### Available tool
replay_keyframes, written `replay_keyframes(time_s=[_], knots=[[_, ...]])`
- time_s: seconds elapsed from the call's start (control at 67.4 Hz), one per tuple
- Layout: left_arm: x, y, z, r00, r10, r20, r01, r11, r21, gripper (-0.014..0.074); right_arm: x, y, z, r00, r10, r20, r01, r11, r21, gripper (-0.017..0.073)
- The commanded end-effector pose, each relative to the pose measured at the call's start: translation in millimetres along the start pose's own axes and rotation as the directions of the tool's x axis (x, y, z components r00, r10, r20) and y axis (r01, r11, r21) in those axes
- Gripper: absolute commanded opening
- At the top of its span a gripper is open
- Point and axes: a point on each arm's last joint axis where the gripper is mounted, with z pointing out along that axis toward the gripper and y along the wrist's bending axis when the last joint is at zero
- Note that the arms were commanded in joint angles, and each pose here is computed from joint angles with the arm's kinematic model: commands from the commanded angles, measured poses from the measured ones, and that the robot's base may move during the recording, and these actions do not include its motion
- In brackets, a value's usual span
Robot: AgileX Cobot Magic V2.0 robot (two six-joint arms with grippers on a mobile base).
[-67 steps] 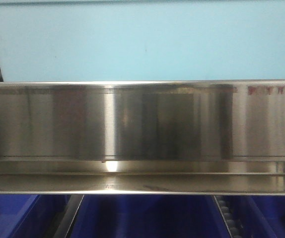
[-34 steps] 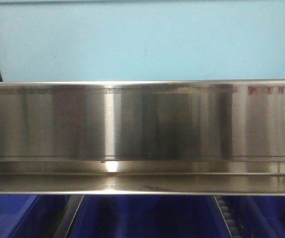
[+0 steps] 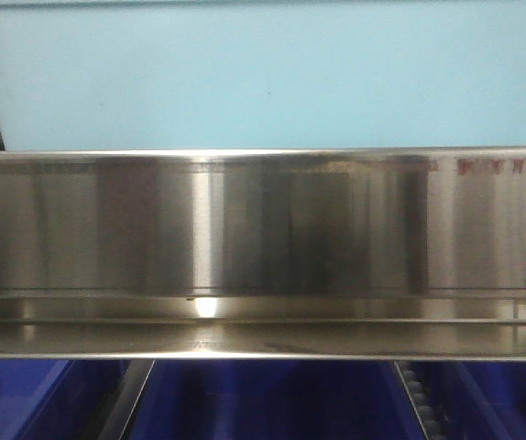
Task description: Move two blue bins to right shelf middle
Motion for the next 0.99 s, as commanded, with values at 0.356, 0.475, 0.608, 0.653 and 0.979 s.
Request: replay_keyframes(time_s=[0.356,0.475,0.608,0.653,0.979], knots=[[-2,-2.9,6,1.000,-0.016,-0.013,0.016,1.000,0.025,-0.0111,1,-3.5,3,1.000,0.008,-0.002,-0.008,1.000,0.027,-0.0152],[-1,-2.7,4,1.000,-0.016,-0.009,0.016,1.000,0.026,-0.0111,2,-3.3,-2,1.000,0.009,0.010,-0.009,1.000,0.025,-0.0153],[0,-1.5,-9,1.000,-0.018,0.020,0.018,0.999,0.031,-0.0111,6,-2.7,-20,0.999,0.006,0.054,-0.007,1.000,0.019,-0.0153],[0,-0.7,-17,0.999,-0.020,0.039,0.019,0.999,0.035,-0.0111,7,-2.4,-28,0.997,0.004,0.072,-0.005,1.000,0.015,-0.0153],[0,5.4,-92,0.968,-0.045,0.248,0.025,0.996,0.080,-0.0111,8,-0.1,-96,0.961,-0.015,0.276,0.012,1.000,0.010,-0.0153]])
